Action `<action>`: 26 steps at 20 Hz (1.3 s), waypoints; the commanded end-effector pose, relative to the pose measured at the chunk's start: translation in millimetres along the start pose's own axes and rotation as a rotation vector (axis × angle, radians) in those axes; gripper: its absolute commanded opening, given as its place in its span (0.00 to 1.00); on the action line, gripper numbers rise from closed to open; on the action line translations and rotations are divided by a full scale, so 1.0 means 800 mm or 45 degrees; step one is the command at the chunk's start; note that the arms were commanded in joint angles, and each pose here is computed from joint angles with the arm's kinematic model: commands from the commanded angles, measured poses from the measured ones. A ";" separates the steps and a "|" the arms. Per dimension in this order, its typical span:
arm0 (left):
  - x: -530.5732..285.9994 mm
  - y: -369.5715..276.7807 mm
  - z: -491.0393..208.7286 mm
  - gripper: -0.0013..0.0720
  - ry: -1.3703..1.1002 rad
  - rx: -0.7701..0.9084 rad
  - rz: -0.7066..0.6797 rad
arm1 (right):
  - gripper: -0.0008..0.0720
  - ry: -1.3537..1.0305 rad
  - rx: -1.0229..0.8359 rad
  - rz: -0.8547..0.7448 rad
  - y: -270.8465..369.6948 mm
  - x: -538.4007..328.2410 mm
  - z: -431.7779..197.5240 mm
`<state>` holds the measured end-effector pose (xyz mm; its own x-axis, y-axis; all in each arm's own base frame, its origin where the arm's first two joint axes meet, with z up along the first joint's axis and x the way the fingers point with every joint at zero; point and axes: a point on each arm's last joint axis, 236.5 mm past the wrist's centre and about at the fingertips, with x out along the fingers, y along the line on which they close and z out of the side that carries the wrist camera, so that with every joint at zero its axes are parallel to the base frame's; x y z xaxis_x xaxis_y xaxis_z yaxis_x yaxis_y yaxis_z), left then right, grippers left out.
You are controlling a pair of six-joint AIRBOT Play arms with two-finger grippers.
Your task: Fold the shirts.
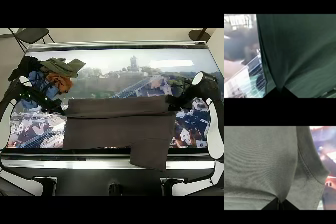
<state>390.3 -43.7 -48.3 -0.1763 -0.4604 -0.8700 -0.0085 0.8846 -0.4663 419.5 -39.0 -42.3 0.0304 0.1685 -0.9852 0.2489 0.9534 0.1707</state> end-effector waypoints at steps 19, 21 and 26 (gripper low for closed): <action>0.108 0.035 -0.225 0.65 0.055 -0.264 0.037 | 0.68 0.194 0.186 -0.022 -0.084 -0.025 -0.141; 0.111 0.026 -0.205 0.65 -0.031 -0.291 -0.016 | 0.68 0.199 0.170 -0.018 -0.083 -0.026 -0.143; 0.112 0.012 -0.173 0.52 -0.154 -0.316 -0.061 | 0.68 0.185 0.151 -0.027 -0.084 -0.031 -0.144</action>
<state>221.4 -64.0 -102.4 -0.1322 -0.5047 -0.8531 -0.2481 0.8501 -0.4645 291.7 -77.1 -28.8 -0.1175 0.2000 -0.9727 0.3724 0.9169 0.1435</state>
